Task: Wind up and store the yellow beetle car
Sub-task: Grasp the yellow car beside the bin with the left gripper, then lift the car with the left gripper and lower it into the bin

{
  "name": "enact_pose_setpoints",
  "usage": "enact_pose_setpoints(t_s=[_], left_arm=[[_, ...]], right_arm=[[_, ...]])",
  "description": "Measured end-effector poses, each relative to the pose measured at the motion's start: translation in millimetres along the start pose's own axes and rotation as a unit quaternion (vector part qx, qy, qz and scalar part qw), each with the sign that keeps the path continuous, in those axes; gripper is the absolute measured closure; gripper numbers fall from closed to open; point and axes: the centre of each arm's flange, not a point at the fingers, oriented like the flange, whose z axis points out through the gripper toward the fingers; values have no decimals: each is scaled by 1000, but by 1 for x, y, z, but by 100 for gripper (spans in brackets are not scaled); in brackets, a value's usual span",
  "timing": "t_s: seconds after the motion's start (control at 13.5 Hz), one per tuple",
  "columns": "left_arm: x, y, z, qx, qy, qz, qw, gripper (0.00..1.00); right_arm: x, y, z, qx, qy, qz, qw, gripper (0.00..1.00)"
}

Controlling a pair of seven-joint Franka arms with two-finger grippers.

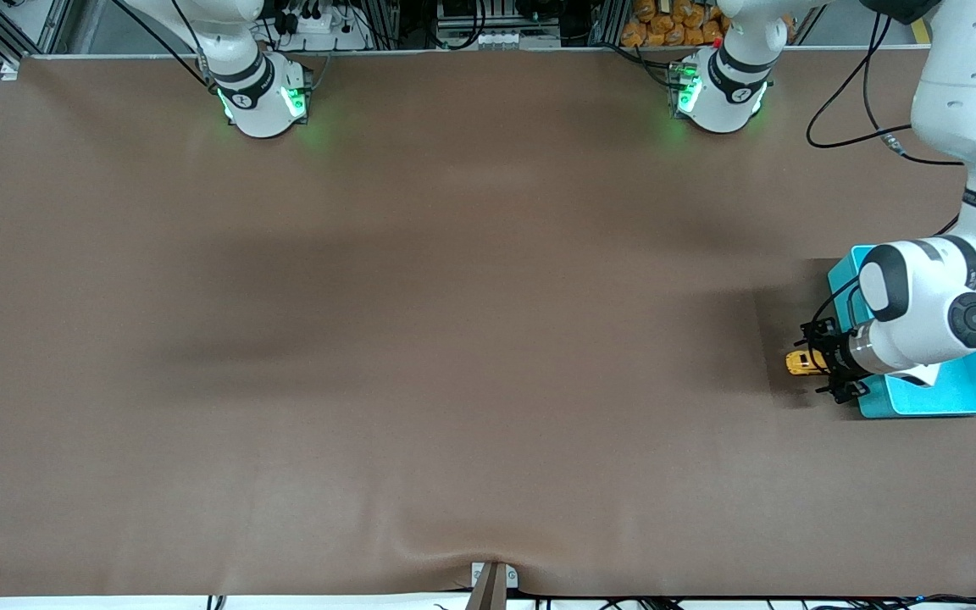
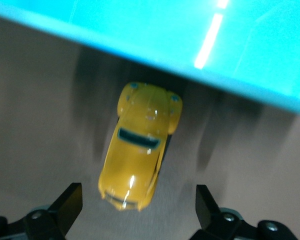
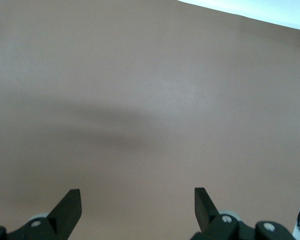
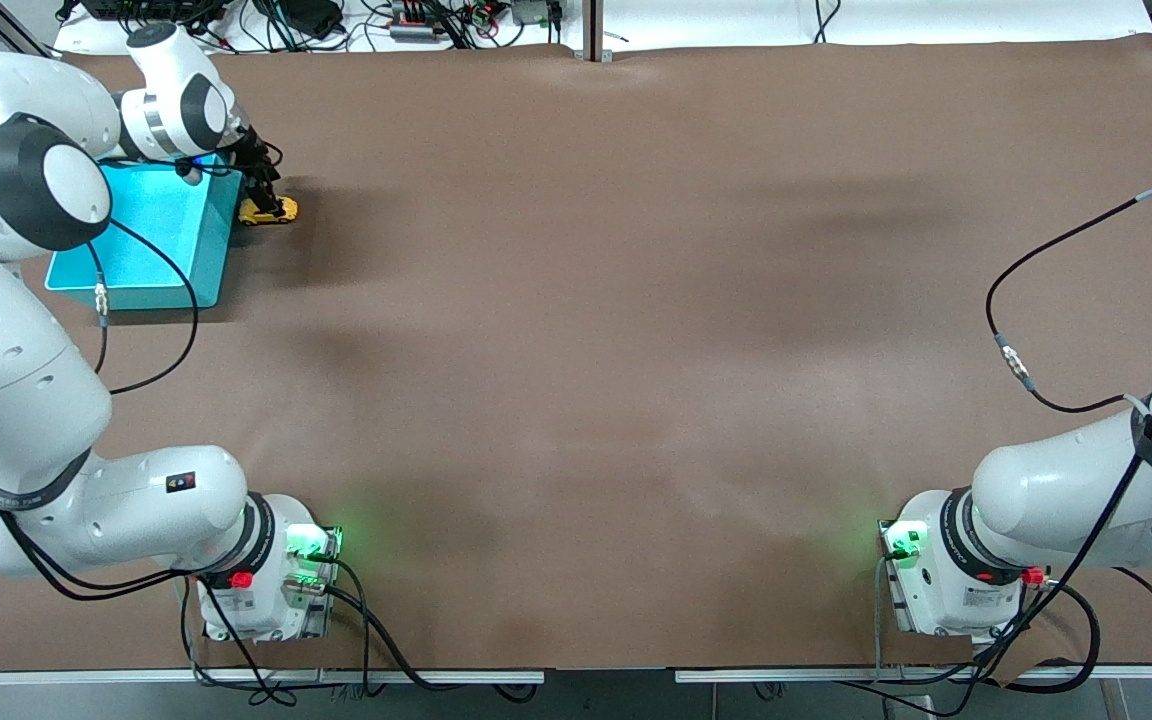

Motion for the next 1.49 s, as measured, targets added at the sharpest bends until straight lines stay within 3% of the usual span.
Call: enact_pose_setpoints(t_s=[0.3,0.52,0.59,0.82,0.89,1.04,1.26,1.49], left_arm=[[23,4,4,1,3,-11,1000,0],[22,2,6,3,3,-11,1000,0],[21,2,7,3,3,-10,1000,16],[21,1,3,-5,2,-22,1000,50],[20,1,-3,-9,1,-25,1000,54],[6,-3,-17,-17,-2,-15,1000,54],[-47,-22,-49,-23,1,27,999,54],[-83,-41,-84,-14,22,82,996,54]], right_arm=[[-18,-8,-42,-5,23,49,999,0],[-20,-26,-50,-1,20,50,999,0],[-22,-32,-52,1,17,53,998,0],[-34,-36,-59,0,18,55,998,0],[-38,-39,-62,0,19,53,998,0],[-41,-46,-64,1,19,48,999,0],[-46,-50,-61,3,11,46,999,0],[-53,-53,-63,2,11,46,999,0]])
